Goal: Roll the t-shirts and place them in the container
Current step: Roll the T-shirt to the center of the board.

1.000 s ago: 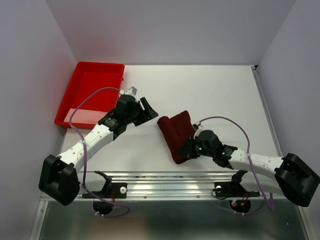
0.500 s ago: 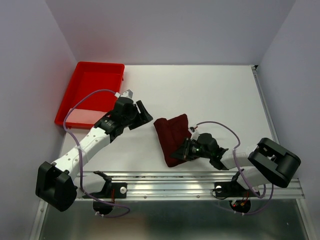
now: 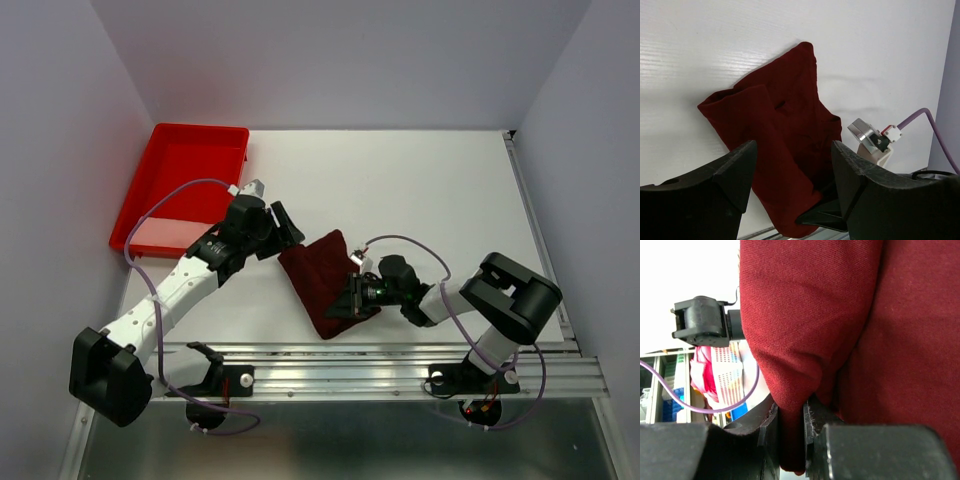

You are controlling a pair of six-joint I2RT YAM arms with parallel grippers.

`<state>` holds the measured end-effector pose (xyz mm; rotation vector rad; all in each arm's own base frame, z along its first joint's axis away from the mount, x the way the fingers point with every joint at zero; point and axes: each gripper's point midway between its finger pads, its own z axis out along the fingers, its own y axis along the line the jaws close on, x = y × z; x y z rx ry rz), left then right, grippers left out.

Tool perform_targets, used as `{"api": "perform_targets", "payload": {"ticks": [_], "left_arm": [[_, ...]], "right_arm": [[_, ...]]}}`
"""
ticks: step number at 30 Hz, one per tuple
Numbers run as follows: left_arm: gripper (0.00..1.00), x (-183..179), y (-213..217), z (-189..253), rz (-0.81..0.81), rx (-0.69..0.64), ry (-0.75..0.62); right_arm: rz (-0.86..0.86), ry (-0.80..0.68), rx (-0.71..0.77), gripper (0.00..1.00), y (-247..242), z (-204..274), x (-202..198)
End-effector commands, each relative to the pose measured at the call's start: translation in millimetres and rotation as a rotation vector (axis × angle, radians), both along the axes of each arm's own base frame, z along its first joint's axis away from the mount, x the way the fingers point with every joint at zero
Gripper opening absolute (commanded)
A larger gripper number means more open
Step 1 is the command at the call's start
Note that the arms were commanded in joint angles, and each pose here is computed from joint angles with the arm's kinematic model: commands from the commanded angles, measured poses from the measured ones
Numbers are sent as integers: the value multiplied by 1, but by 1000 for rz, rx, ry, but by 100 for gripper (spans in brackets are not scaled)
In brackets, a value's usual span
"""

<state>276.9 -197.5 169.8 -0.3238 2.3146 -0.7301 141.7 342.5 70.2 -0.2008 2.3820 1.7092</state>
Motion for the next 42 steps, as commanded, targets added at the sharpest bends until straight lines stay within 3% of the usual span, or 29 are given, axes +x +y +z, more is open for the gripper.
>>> {"api": "perform_targets", "payload": {"ticks": [1, 9, 11, 15, 22, 28, 32, 38, 41, 42], "left_arm": [[71, 0, -1, 9, -24, 6, -47], [73, -5, 7, -27, -3, 96, 36], [93, -10, 23, -44, 84, 154, 100], [94, -14, 24, -54, 109, 148, 129], [94, -20, 21, -74, 145, 137, 217], [94, -17, -7, -76, 70, 28, 185], [93, -14, -10, -80, 61, 36, 191], [86, -9, -16, -92, 42, 62, 205], [79, -11, -18, -102, 26, 73, 232], [71, -11, -18, -104, 27, 77, 235]], "right_arm": [[44, -69, 52, 1, 3, 19, -2], [-33, -31, 4, 1, -10, 7, -3], [-42, -25, -4, 1, -12, 4, -3], [-45, -23, -16, 1, -13, 1, -3], [-42, -48, -64, 1, -13, -4, 1], [-45, -44, -82, 1, -15, -9, 2], [-53, -42, -90, 1, -18, -12, 0], [-60, -39, -103, 1, -20, -16, 0], [-65, -45, -107, 1, -21, -17, 1], [-65, -48, -108, 1, -21, -18, 1]]}}
